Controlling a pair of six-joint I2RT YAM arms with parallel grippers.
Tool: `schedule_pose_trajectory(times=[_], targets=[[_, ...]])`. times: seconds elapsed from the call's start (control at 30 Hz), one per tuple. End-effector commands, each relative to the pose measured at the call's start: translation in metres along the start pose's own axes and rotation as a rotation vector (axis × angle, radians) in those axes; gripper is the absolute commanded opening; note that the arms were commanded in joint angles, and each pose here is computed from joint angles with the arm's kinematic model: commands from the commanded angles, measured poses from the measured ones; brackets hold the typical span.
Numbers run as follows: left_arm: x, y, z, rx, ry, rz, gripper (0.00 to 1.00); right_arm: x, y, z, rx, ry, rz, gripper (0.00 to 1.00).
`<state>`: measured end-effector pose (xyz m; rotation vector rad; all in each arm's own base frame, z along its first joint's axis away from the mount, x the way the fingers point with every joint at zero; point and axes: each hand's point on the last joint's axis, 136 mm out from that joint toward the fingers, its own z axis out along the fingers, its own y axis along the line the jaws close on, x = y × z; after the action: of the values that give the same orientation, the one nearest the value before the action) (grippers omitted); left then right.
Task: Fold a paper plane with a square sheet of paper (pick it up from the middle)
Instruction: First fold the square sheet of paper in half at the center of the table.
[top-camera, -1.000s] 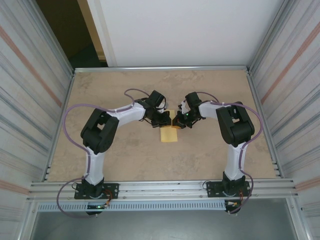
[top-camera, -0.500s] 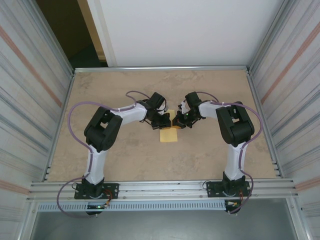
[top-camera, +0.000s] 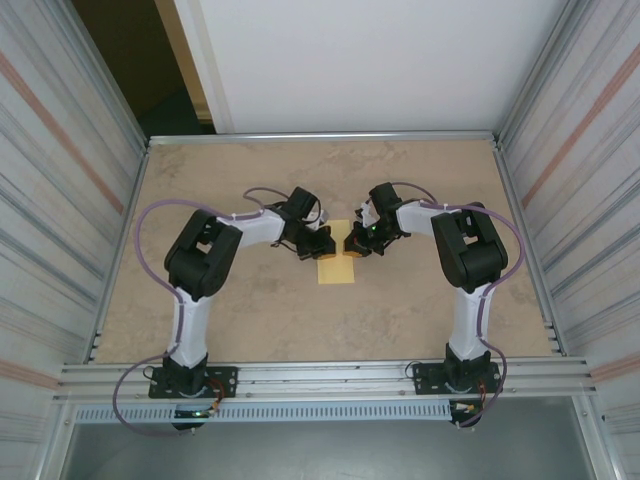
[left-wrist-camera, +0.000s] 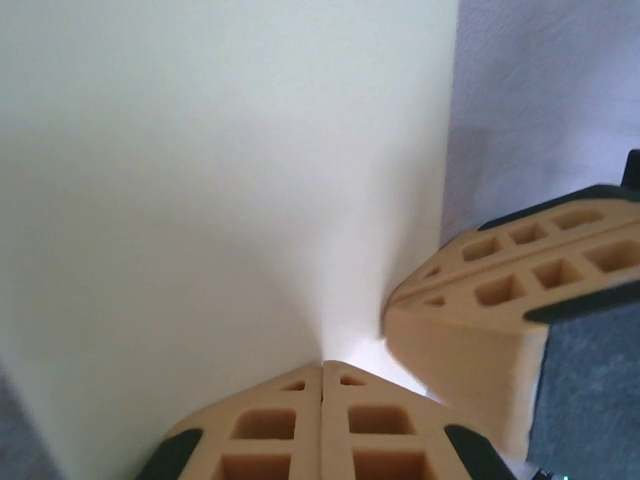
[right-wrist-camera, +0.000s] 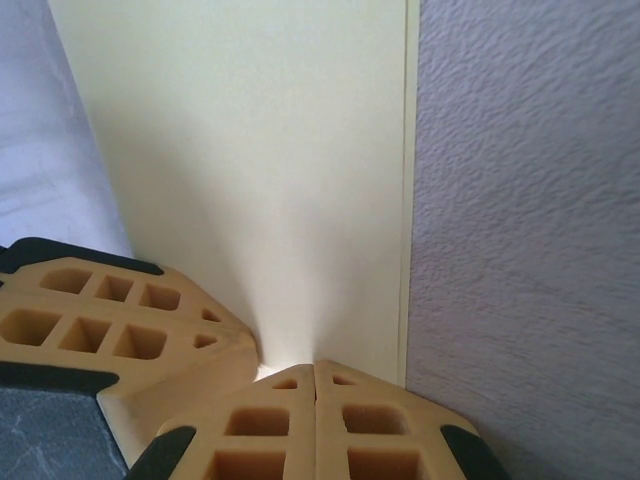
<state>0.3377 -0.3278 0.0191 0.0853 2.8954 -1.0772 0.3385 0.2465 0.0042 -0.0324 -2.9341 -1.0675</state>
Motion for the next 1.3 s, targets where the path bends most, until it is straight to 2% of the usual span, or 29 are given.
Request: schedule_pose_trajectory(times=[0.0,0.23,0.3,0.43,0.57,0.7,0.8,1.03,1.27], targets=[[0.016,0.035,-0.016,-0.073,0.031,-0.029,0.07,0.055,-0.129,0.021,0.471,0.131,0.14,0.0],[0.013,0.052,-0.049,-0.066,-0.009,-0.033,0.07,0.055,-0.134,0.019,0.477,0.13,0.147,0.0],[0.007,0.043,-0.059,-0.044,-0.044,-0.014,0.07,0.054,-0.132,0.019,0.47,0.126,0.144,0.0],[-0.006,0.001,-0.068,0.085,-0.111,0.055,0.07,0.052,-0.129,0.02,0.462,0.125,0.146,0.0],[-0.006,-0.027,-0.046,0.159,-0.103,0.091,0.08,0.053,-0.13,0.02,0.463,0.127,0.146,0.0],[-0.008,-0.033,-0.014,0.184,-0.058,0.06,0.08,0.053,-0.13,0.02,0.462,0.129,0.148,0.0],[-0.012,-0.036,-0.005,0.199,-0.057,0.045,0.08,0.054,-0.13,0.02,0.464,0.128,0.148,0.0],[-0.016,0.009,-0.001,0.128,-0.069,-0.025,0.08,0.054,-0.131,0.019,0.459,0.13,0.15,0.0],[-0.009,0.064,-0.022,0.009,-0.082,-0.077,0.08,0.054,-0.133,0.019,0.462,0.13,0.155,0.0]])
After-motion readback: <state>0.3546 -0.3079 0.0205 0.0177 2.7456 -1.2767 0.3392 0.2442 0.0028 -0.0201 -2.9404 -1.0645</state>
